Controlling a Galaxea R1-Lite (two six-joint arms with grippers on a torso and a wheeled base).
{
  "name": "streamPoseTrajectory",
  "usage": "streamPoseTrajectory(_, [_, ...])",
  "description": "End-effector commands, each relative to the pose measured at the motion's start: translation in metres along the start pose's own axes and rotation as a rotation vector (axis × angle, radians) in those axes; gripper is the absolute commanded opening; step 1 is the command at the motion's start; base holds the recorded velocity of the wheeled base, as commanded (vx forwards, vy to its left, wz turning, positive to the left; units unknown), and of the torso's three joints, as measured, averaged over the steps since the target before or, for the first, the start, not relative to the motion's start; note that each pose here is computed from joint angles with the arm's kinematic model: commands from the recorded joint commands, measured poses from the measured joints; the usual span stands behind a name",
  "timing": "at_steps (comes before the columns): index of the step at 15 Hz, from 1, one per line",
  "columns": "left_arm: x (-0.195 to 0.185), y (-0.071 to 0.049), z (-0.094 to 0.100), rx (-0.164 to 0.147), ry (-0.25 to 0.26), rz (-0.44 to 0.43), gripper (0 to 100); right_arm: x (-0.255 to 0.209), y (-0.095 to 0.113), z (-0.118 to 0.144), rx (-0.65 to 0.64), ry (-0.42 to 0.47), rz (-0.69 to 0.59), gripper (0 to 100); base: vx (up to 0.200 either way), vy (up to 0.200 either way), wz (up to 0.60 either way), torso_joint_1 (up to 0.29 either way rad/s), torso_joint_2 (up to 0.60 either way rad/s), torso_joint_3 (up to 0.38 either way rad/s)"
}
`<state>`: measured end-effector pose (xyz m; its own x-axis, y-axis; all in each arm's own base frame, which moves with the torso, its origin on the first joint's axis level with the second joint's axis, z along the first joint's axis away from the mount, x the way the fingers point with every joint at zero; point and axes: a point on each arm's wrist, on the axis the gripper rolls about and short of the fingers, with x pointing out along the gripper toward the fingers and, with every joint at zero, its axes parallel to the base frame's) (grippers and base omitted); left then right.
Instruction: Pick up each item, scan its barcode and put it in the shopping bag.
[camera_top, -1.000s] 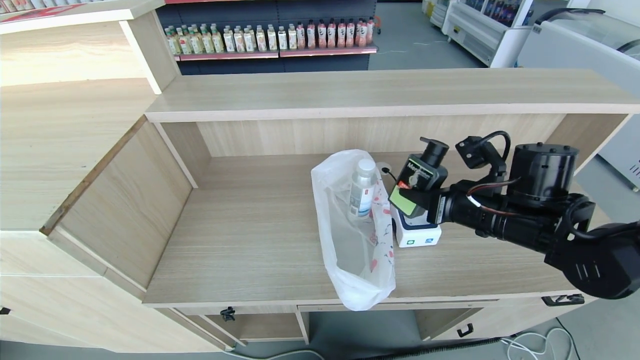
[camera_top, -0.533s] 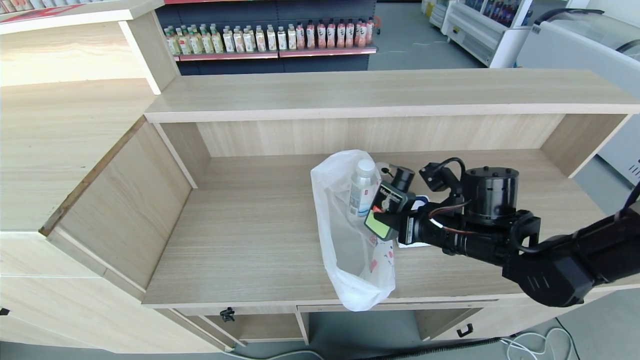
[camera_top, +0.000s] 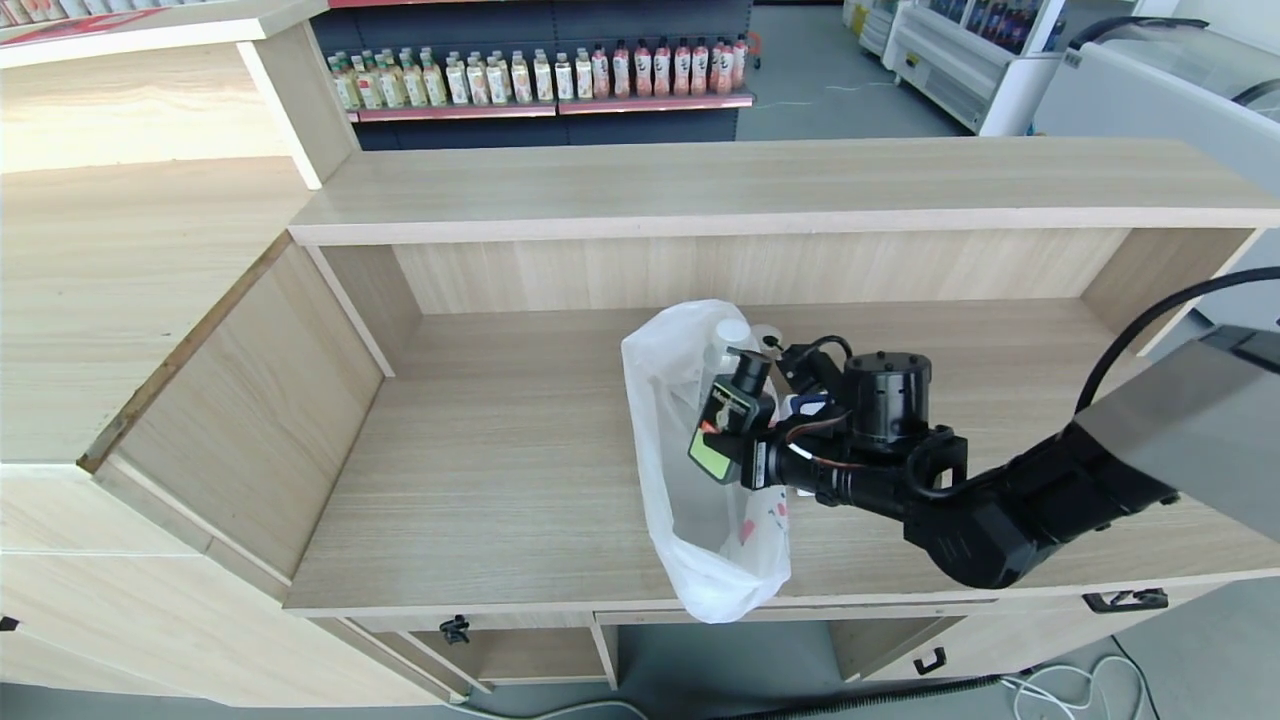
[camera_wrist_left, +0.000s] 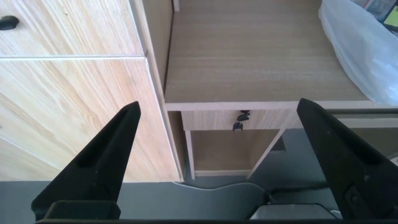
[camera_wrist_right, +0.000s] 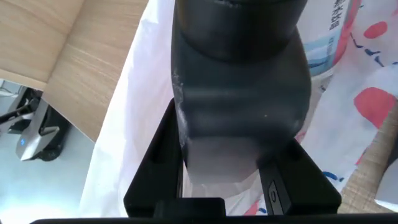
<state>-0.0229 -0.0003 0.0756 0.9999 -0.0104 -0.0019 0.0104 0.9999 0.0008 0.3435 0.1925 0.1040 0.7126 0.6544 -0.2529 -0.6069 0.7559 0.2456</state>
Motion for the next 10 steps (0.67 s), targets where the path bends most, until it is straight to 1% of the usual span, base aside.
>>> streamPoseTrajectory(1, [0.0,0.0,0.0,0.001,0.0,0.001,100,0.015,0.001,-0.017,0.004,0.044,0.011,0,0.0,0.0,0.0,0.0,0.0,0.0])
streamPoseTrajectory(5, [0.0,0.0,0.0,0.001,0.0,0.0,100,0.023,-0.001,-0.032,0.011,0.083,0.008,0,0.0,0.0,0.0,0.0,0.0,0.0])
streamPoseTrajectory(9, [0.0,0.0,0.0,0.001,0.0,0.0,100,0.027,-0.005,-0.037,0.012,0.093,-0.002,0,0.0,0.0,0.0,0.0,0.0,0.0])
streamPoseTrajectory(10, [0.0,0.0,0.0,0.001,0.0,0.001,100,0.027,-0.005,-0.036,0.015,0.09,-0.001,100,0.0,0.0,0.0,0.0,0.0,0.0])
